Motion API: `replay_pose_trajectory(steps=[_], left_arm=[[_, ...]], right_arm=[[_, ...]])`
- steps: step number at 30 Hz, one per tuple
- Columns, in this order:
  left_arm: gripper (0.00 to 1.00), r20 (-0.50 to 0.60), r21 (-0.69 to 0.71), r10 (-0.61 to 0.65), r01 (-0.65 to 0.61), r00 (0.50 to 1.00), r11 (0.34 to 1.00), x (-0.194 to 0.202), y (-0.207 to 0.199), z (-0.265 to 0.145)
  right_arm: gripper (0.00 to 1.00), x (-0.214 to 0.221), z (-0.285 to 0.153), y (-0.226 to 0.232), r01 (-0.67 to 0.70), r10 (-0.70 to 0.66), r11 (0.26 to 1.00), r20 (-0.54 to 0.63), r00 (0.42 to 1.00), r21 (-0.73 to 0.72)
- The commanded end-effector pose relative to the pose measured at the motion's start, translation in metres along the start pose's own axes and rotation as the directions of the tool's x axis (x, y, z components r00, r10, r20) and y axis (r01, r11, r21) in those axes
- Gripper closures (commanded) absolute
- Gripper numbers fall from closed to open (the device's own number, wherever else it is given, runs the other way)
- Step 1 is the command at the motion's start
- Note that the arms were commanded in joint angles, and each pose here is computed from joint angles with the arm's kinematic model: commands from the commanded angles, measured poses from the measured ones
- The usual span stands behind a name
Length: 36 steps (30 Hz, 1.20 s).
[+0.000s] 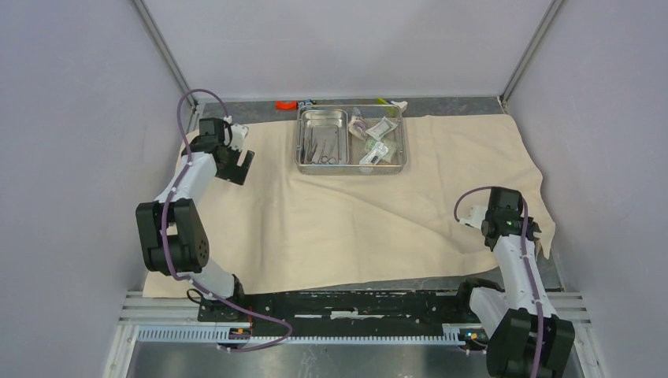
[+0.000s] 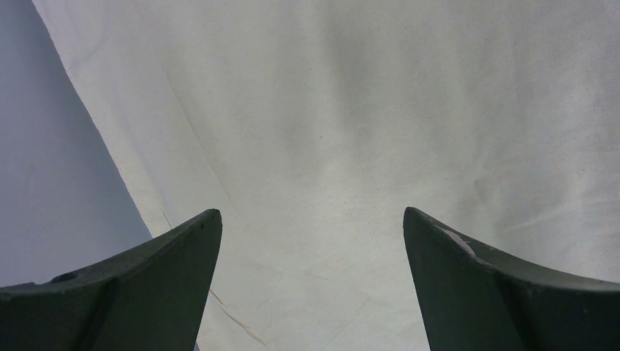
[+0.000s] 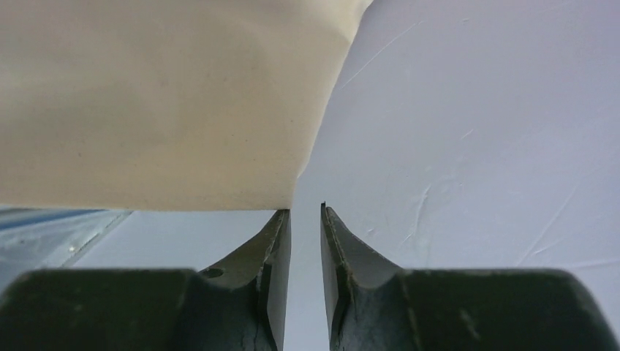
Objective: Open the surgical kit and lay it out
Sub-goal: Smooth out the surgical kit at the center of the board.
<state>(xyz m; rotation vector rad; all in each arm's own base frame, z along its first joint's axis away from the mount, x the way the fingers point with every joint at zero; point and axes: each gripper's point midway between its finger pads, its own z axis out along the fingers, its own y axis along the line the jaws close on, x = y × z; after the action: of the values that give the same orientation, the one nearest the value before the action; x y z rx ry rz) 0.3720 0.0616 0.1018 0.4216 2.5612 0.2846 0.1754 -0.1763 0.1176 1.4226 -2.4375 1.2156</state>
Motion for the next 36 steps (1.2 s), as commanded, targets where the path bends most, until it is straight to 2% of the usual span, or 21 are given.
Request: replay_pose_trajectory(steps=[1, 7, 11, 17, 24, 27, 31, 36], left_arm=[[0.00, 0.046, -0.015, 0.046, -0.046, 0.998, 0.999, -0.018, 0.008, -0.006], [0.00, 0.057, -0.024, 0.053, -0.052, 0.997, 0.998, -0.022, 0.011, -0.009], [0.00, 0.061, -0.023, 0.055, -0.054, 0.997, 0.998, -0.024, 0.011, -0.009], [0.00, 0.061, -0.014, 0.055, -0.055, 0.997, 0.998, -0.027, 0.009, -0.006], [0.00, 0.052, -0.019, 0.059, -0.058, 0.997, 0.998, -0.024, 0.009, -0.005], [0.00, 0.052, -0.016, 0.056, -0.055, 0.997, 0.998, -0.024, 0.008, -0.004], [0.00, 0.051, -0.011, 0.055, -0.055, 0.997, 0.998, -0.023, 0.007, -0.003], [0.00, 0.051, -0.008, 0.052, -0.051, 0.997, 0.999, -0.023, 0.006, -0.002]], right_arm=[[0.72, 0.022, -0.004, 0.028, 0.111, -0.121, 0.989, -0.101, 0.988, -0.096], [0.63, 0.019, -0.005, 0.045, 0.093, -0.103, 0.987, -0.064, 0.993, -0.132], [0.56, 0.008, -0.010, 0.043, 0.020, -0.014, 0.990, 0.043, 0.999, -0.137], [0.48, -0.010, -0.018, 0.028, -0.114, 0.143, 0.983, 0.209, 0.968, -0.144], [0.41, 0.006, 0.006, 0.051, -0.122, 0.146, 0.974, 0.118, 0.982, -0.189], [0.39, 0.020, 0.017, 0.054, -0.169, 0.185, 0.966, 0.071, 0.980, -0.194], [0.38, 0.025, 0.029, 0.051, -0.292, 0.326, 0.919, 0.095, 0.940, -0.266], [0.42, 0.032, 0.043, 0.052, -0.396, 0.454, 0.853, 0.110, 0.884, -0.341]])
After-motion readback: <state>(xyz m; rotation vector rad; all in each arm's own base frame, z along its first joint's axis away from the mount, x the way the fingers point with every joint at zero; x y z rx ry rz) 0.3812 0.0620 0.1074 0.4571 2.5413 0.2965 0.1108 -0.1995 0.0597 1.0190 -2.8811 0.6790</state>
